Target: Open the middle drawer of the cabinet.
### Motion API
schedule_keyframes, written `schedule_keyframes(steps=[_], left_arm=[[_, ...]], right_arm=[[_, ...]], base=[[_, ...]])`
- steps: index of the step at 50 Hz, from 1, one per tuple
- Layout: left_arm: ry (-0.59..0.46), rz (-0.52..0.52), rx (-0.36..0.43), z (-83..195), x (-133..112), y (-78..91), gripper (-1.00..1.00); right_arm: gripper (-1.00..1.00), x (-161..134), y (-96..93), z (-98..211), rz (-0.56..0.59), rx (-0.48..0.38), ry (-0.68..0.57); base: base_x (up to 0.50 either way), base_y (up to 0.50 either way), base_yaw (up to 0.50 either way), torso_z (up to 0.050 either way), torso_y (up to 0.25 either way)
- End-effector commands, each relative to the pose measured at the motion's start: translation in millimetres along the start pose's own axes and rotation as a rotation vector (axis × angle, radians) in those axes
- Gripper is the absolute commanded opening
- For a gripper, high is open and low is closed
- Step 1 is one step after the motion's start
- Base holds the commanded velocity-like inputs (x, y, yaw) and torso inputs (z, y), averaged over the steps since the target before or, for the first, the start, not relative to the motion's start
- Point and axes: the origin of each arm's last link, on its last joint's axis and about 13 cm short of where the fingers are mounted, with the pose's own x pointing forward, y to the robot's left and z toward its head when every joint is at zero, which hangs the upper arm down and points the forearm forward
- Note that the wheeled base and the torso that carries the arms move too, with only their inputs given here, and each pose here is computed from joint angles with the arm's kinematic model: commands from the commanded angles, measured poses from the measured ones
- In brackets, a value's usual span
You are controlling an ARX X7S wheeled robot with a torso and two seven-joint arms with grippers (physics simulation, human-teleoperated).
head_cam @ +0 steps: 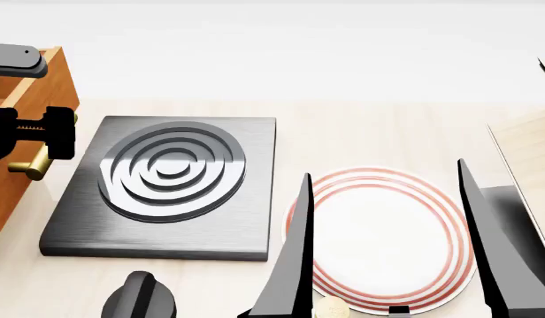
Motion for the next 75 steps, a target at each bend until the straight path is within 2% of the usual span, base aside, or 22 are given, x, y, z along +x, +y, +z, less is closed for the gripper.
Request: schedule_keyframes(steps=[1, 25, 35, 75], left_arm=[[0.008, -0.018, 0.002, -0.8, 0.4, -3.1, 1.0], [-0.006, -0.083, 0.013, 7.2, -1.2, -13.7, 1.0], [-0.027, -0.126, 0.021, 10.7, -11.4, -22.5, 1.0], [-0.057, -0.184, 0.034, 16.3, -18.8, -38.9, 1.0]], right_arm=[[1.0, 0.4, -0.2, -0.4, 0.0, 0.001, 0.0], [1.0, 0.9, -0.5, 0.2, 0.0, 0.0, -0.003], [1.0, 0.6, -0.8, 0.2, 0.0, -0.001, -0.005], [1.0, 1.3, -2.2, 1.0, -0.003, 0.003, -0.007]], base=[[0.0, 0.0, 0.0, 0.0, 0.0], [0.0, 0.0, 0.0, 0.0, 0.0], [0.0, 0.0, 0.0, 0.0, 0.0], [0.0, 0.0, 0.0, 0.0, 0.0]])
